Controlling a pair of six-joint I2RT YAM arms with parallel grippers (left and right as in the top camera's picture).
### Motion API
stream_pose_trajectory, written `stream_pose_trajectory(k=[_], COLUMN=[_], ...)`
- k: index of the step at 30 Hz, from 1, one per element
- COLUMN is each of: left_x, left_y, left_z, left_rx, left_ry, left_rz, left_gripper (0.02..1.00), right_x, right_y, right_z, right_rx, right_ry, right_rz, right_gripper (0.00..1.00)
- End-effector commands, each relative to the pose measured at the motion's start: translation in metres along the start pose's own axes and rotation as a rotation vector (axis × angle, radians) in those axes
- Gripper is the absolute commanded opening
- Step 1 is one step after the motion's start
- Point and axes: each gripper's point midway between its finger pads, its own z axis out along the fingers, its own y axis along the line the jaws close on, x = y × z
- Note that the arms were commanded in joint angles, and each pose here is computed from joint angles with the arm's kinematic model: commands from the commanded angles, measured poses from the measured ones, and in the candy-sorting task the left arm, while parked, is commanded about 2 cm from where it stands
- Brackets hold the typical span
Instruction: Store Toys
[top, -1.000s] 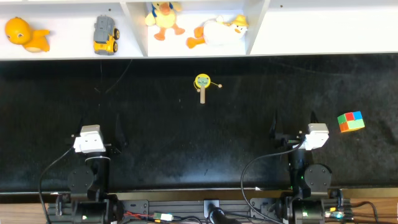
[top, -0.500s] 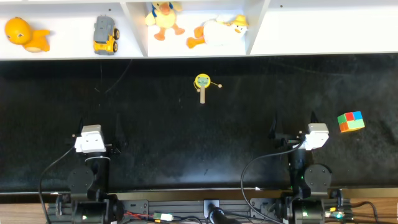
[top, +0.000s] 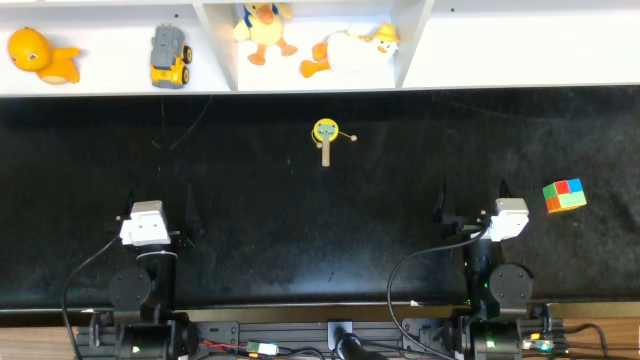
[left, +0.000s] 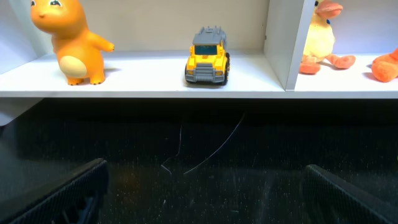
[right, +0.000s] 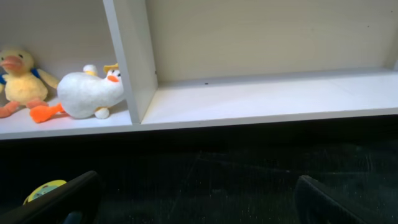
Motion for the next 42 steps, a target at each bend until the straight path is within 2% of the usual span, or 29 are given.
stream_pose_trajectory(k=[1,4,7,14,16,19,22,24,31,37,42], left_x=[-0.001,-0.001,-0.001,-0.001,-0.001,-0.001,-0.001,-0.001,-0.001,-0.001,-0.001], left_y=[-0.002,-0.002,-0.002,-0.002,-0.002,-0.002,-0.002,-0.002,-0.002,-0.002,-0.002], left_z=[0.000,0.000,0.000,0.000,0.000,0.000,0.000,0.000,0.000,0.000,0.000], left_rx=[0.008,0.008,0.008,0.008,0.008,0.008,0.008,0.008,0.008,0.008,0.008], left_ry=[-0.006,-0.006,-0.006,-0.006,-0.006,-0.006,-0.006,-0.006,-0.006,-0.006,-0.006], left_rz=[0.019,0.018,0.019,0.019,0.019,0.018,0.018,0.018,0.018,0.019,0.019], left_gripper=[0.998,0.998,0.998,0.998,0.998,0.998,0.998,0.998,0.998,0.998,0.996], right_x=[-0.001,0.004,0.002,0.021,0.022,0.013,0.003,0.004,0.014,0.021,0.040], right_y=[0.000,0.004,0.004,-0.002,0.000,0.013,0.037,0.056,0.090,0.145,0.172], right_z=[0.000,0.000,0.000,-0.003,-0.006,-0.007,-0.002,0.002,0.015,0.038,0.047], right_rx=[-0.004,-0.008,0.026,0.204,0.252,0.269,0.236,0.225,0.290,0.190,0.158], right_ry=[-0.017,0.002,-0.009,0.102,0.148,0.207,0.272,0.359,0.552,0.707,0.832], right_rz=[0.000,0.009,0.087,0.293,0.327,0.278,0.201,0.176,0.183,0.208,0.185], right_gripper=[0.996,0.996,0.996,0.993,0.996,0.993,0.996,0.996,0.996,0.993,0.996])
